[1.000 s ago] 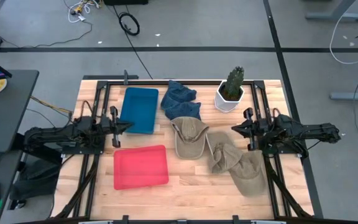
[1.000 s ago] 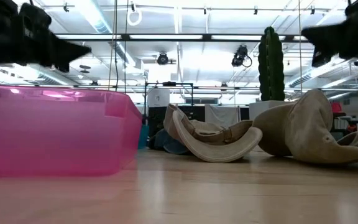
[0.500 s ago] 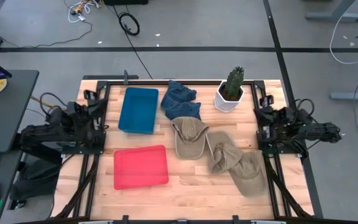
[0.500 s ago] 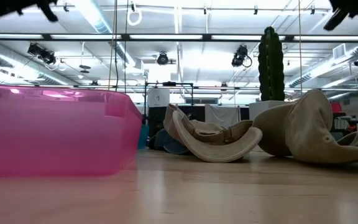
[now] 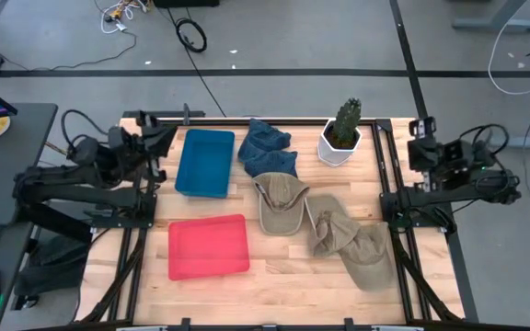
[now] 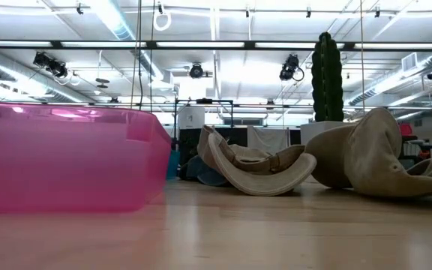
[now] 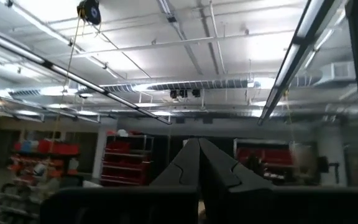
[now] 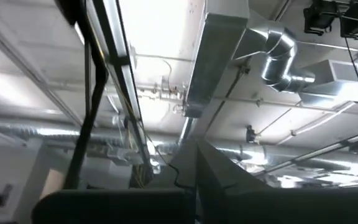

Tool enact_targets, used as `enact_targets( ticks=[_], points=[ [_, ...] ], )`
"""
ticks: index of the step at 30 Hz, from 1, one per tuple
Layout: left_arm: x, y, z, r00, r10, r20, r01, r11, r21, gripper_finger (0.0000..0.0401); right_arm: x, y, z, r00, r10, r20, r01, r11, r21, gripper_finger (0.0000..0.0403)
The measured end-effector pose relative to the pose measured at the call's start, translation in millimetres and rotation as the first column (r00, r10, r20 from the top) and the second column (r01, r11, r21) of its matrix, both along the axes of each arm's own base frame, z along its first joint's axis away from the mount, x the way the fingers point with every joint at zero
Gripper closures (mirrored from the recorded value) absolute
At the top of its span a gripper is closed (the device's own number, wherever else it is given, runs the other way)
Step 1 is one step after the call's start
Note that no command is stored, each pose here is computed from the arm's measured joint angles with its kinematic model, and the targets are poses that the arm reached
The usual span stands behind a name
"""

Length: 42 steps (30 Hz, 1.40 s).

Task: Pick & Place hat
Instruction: Put the bottom brown cap into the blue bin

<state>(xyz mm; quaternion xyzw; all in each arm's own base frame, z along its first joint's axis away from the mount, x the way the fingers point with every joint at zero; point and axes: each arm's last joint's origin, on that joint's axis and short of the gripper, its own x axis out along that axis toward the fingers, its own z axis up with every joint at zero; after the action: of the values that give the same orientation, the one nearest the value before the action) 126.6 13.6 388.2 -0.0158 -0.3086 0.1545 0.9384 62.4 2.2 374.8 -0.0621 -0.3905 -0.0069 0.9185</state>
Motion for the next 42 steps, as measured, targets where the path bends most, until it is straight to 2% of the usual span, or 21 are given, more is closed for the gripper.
enact_targets(
  ticks=[3, 9, 11, 14, 17, 21, 24, 29, 33, 38, 42],
  points=[
    [8.0, 0.4, 7.9, 0.999, -0.043, 0.019, 0.044, 0.997, -0.059, 0.0398, -1.0, -0.6, 8.9, 1.0, 0.012, 0.027, -0.013, 0.999, 0.037, 0.0395],
    [17.8, 0.7, 16.0, 0.997, -0.07, 0.022, 0.072, 0.993, -0.096, 0.0398, 3.4, -4.4, 18.5, 1.0, 0.013, -0.001, -0.013, 0.973, 0.228, 0.0394],
    [18.4, 0.7, 16.3, 0.996, -0.087, 0.006, 0.087, 0.988, -0.124, 0.0398, 6.5, -5.3, 24.6, 0.995, -0.003, -0.098, 0.028, 0.966, 0.256, 0.039],
    [16.6, 1.4, 20.8, 0.998, -0.052, -0.039, 0.046, 0.992, -0.121, 0.0396, 15.6, -6.3, 36.8, 0.958, -0.018, -0.285, 0.102, 0.954, 0.281, 0.038],
    [12.6, 1.6, 29.9, 0.997, -0.013, -0.07, 0.007, 0.996, -0.09, 0.0394, 20.5, -6.2, 55.7, 0.916, 0.006, -0.401, 0.123, 0.948, 0.295, 0.0378],
    [8.6, 1.2, 40.6, 0.985, 0.025, -0.171, -0.029, 0.999, -0.021, 0.0398, 23.9, -6.6, 74.9, 0.838, -0.01, -0.546, 0.187, 0.944, 0.271, 0.0397],
    [6.3, 1.0, 44.2, 0.96, 0.035, -0.277, -0.037, 0.999, -0.002, 0.0398, 27.3, -7.9, 83.7, 0.782, 0.045, -0.622, 0.245, 0.895, 0.373, 0.0399],
    [4.3, 1.1, 42.5, 0.921, 0.009, -0.39, -0.032, 0.998, -0.053, 0.0393, 36.3, -6.2, 79.9, 0.644, 0.175, -0.745, 0.286, 0.848, 0.447, 0.0397],
    [4.9, 1.6, 37.6, 0.898, 0.017, -0.441, -0.049, 0.997, -0.063, 0.037, 47.7, -4.3, 65.3, 0.523, 0.287, -0.802, 0.333, 0.798, 0.503, 0.0367],
    [5.9, 1.6, 30.8, 0.864, 0.015, -0.504, -0.054, 0.997, -0.063, 0.0333, 61.0, 0.9, 45.7, 0.313, 0.469, -0.826, 0.363, 0.744, 0.561, 0.0295],
    [6.3, 1.6, 26.7, 0.841, 0.014, -0.541, -0.057, 0.996, -0.063, 0.031, 70.3, 5.6, 31.0, 0.106, 0.562, -0.82, 0.367, 0.744, 0.558, 0.0235]
  ],
)
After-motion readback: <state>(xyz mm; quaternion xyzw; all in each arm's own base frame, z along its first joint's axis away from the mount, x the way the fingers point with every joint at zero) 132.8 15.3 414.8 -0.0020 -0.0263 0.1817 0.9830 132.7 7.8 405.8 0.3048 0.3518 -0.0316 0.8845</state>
